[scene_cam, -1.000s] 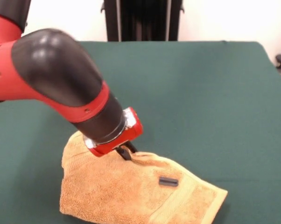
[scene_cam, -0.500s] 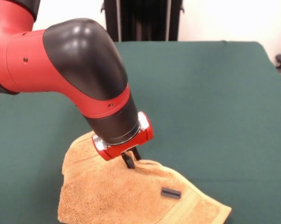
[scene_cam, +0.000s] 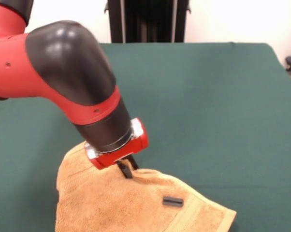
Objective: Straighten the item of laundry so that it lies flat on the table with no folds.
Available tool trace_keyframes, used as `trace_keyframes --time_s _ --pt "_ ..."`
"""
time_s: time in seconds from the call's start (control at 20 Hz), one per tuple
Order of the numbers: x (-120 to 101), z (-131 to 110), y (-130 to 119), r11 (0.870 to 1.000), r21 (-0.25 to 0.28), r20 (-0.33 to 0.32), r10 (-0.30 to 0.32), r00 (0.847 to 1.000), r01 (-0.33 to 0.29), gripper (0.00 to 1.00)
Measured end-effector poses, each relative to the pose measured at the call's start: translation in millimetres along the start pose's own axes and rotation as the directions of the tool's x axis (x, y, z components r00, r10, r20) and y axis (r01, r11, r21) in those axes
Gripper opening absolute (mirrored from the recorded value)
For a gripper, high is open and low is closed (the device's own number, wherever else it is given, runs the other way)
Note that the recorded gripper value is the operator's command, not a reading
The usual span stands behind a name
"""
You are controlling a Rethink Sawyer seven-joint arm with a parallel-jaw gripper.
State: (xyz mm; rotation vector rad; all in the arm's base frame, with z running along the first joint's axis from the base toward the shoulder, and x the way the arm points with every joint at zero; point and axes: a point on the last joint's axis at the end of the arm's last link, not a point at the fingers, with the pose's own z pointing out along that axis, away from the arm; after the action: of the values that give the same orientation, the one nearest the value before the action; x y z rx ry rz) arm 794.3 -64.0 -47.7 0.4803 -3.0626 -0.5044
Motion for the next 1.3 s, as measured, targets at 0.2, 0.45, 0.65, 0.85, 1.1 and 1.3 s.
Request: trace_keyframes --time_s 0.2,0.45,0.65,0.85,1.1,1.3 --pt "-4.3 -11.9 -35.5 0.998 -0.012 0.059 0.056 0.997 -0.055 0.0" --pt "-3.9 -34.1 -90.8 0.991 -0.004 0.145 0.131 0.981 -0.132 0.0" --pt "4.8 -51.8 -133.9 0.981 0.013 0.201 0.185 0.962 -0.192 0.0" --pt "13.8 -63.8 -157.4 0.974 0.025 0.225 0.212 0.951 -0.223 0.0" --pt "13.9 -68.7 -160.2 0.974 0.03 0.232 0.212 0.949 -0.225 0.0" --pt "12.9 -73.4 -151.6 0.977 0.032 0.219 0.197 0.956 -0.209 0.0"
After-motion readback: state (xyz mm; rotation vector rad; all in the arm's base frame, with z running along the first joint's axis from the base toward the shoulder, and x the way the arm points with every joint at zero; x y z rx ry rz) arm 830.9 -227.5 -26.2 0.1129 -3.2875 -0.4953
